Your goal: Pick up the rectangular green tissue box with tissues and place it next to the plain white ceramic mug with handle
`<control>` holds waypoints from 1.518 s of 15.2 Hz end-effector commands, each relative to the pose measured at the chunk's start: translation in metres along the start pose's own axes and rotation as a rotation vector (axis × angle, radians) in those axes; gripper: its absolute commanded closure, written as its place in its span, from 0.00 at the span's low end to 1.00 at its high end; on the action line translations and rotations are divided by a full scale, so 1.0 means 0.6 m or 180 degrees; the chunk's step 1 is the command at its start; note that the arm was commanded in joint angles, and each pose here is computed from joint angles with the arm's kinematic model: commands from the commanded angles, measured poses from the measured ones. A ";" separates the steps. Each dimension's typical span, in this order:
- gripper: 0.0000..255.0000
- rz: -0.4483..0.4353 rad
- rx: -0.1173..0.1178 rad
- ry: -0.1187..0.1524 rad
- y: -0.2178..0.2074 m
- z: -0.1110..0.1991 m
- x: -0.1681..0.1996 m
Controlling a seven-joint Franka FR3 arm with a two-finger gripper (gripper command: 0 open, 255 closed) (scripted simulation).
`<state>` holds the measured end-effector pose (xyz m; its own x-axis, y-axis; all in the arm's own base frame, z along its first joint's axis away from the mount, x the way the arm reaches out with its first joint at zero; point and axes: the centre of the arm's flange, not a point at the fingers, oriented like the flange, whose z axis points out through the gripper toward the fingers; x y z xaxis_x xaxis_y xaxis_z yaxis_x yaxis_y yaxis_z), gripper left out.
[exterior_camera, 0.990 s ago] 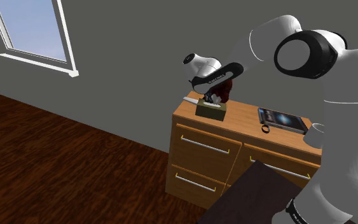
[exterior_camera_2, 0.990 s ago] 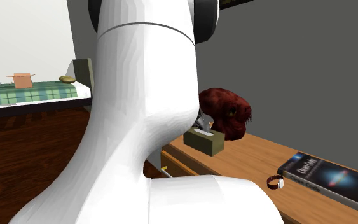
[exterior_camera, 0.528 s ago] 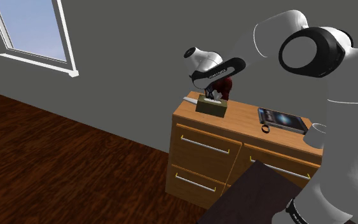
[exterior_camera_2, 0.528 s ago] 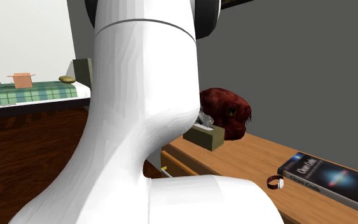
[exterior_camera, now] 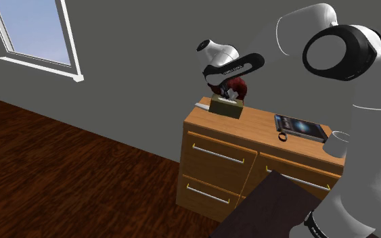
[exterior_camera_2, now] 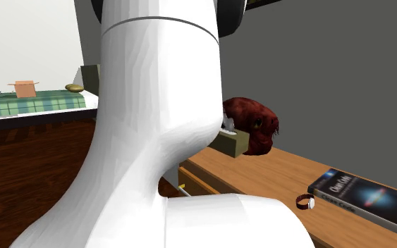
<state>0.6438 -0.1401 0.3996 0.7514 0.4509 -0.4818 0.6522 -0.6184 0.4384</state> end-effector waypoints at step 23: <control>1.00 -0.0001 0.0001 0.0000 0.092 -0.162 -0.104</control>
<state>0.6436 -0.1392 0.5226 0.7514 0.4507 -0.4819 0.6521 -0.6185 0.4384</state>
